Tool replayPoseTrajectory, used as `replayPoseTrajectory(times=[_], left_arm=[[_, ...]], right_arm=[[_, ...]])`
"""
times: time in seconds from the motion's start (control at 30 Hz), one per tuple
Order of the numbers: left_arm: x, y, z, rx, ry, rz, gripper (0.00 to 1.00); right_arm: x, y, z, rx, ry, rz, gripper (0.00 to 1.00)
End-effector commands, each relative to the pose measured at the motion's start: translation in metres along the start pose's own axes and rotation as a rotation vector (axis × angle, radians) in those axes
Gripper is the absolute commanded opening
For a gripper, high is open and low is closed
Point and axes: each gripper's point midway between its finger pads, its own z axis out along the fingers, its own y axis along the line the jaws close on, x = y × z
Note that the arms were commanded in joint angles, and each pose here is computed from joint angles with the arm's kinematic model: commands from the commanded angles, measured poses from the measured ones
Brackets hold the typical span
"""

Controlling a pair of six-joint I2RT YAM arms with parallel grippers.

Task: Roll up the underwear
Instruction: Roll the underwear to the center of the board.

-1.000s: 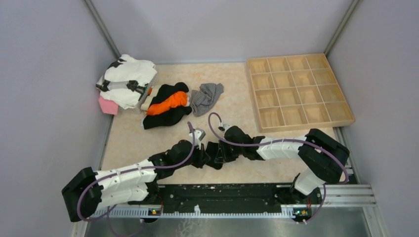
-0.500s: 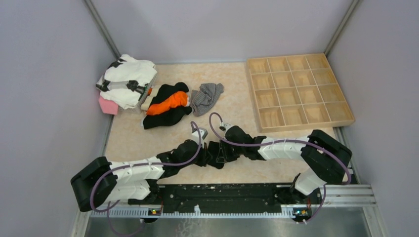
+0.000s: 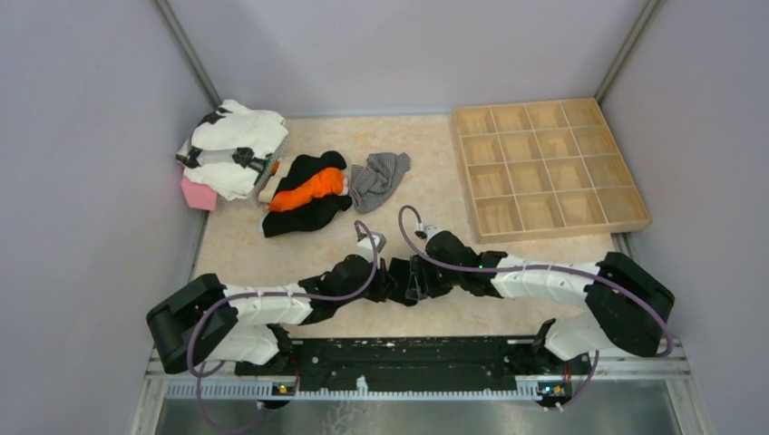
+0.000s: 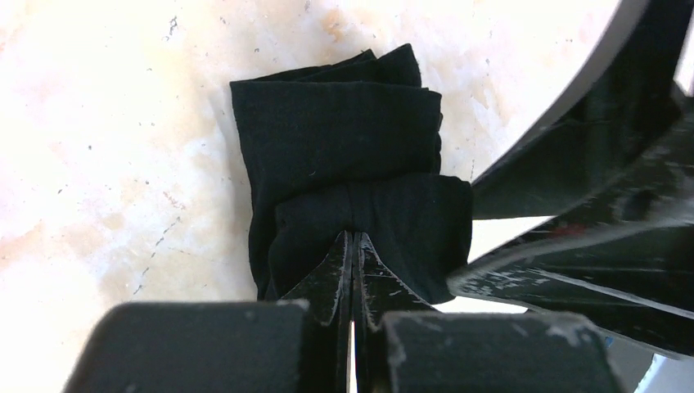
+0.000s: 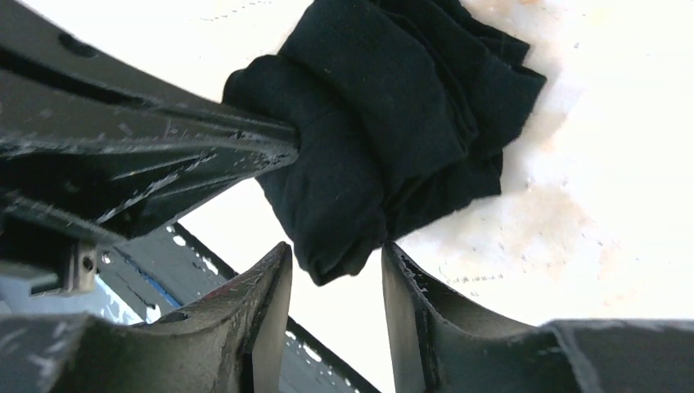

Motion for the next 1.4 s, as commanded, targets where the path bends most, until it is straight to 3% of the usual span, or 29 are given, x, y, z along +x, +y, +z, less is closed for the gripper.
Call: replayPoseTrajectory(times=[0.0,0.13,0.53,0.7,0.83,1.37], left_arm=[[0.022,0.021,0.002,-0.078,0.079,0.027,0.00],[0.022,0.018,0.005,-0.066,0.084,0.030,0.00],[0.017,0.002,0.014,-0.012,0.122,0.085,0.00],[0.020,0.001,0.015,-0.004,0.138,0.090,0.00],[0.025,-0.004,0.014,0.029,0.162,0.090,0.00],[0.025,-0.007,0.005,0.033,0.187,0.098,0.00]], right_arm=[[-0.016,-0.001,-0.024,0.020,-0.081,-0.012,0.44],[-0.024,-0.013,-0.038,0.082,-0.154,-0.002,0.42],[-0.045,-0.043,-0.049,0.167,-0.374,0.069,0.15],[-0.061,-0.066,-0.044,0.210,-0.400,0.176,0.18],[-0.063,-0.074,-0.031,0.210,-0.353,0.179,0.19],[-0.070,-0.041,0.042,0.058,-0.091,-0.051,0.23]])
